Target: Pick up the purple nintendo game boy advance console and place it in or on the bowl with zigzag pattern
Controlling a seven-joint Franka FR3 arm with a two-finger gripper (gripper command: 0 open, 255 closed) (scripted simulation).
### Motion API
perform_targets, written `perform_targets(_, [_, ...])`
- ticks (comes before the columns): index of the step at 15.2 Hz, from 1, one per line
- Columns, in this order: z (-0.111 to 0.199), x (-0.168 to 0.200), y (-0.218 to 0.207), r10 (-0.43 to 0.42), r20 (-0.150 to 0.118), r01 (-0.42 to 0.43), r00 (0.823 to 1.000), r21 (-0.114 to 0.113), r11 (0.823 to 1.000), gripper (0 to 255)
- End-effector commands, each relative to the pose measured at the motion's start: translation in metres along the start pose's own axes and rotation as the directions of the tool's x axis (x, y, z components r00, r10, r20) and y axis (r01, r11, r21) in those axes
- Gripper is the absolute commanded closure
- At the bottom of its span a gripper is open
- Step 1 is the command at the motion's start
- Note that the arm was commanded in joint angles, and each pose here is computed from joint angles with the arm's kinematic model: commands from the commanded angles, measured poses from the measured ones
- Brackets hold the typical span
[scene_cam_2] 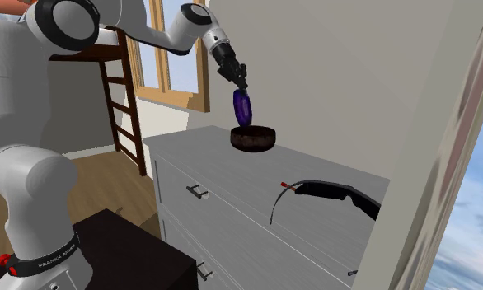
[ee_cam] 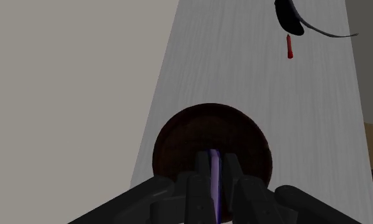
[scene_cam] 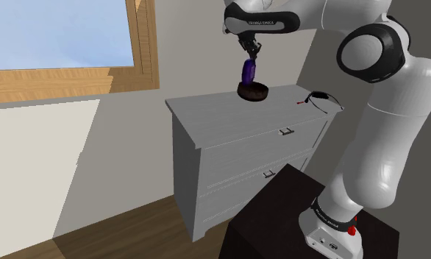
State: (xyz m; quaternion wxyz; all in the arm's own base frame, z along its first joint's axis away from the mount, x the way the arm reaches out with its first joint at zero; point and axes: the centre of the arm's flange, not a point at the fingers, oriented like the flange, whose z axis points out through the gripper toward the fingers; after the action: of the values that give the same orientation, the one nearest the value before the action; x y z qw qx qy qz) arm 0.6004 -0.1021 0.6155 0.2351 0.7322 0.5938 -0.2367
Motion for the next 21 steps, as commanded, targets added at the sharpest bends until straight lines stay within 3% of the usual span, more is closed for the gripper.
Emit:
perform_targets(1, [0.005, 0.007, -0.002, 0.001, 0.000, -0.001, 1.000, 0.000, 1.000, 255])
perform_targets(16, [0.068, 0.057, -0.007, 0.001, 0.000, -0.001, 1.000, 0.000, 1.000, 255])
perform_targets(21, [0.068, 0.057, -0.007, 0.001, 0.000, -0.001, 1.000, 0.000, 1.000, 255])
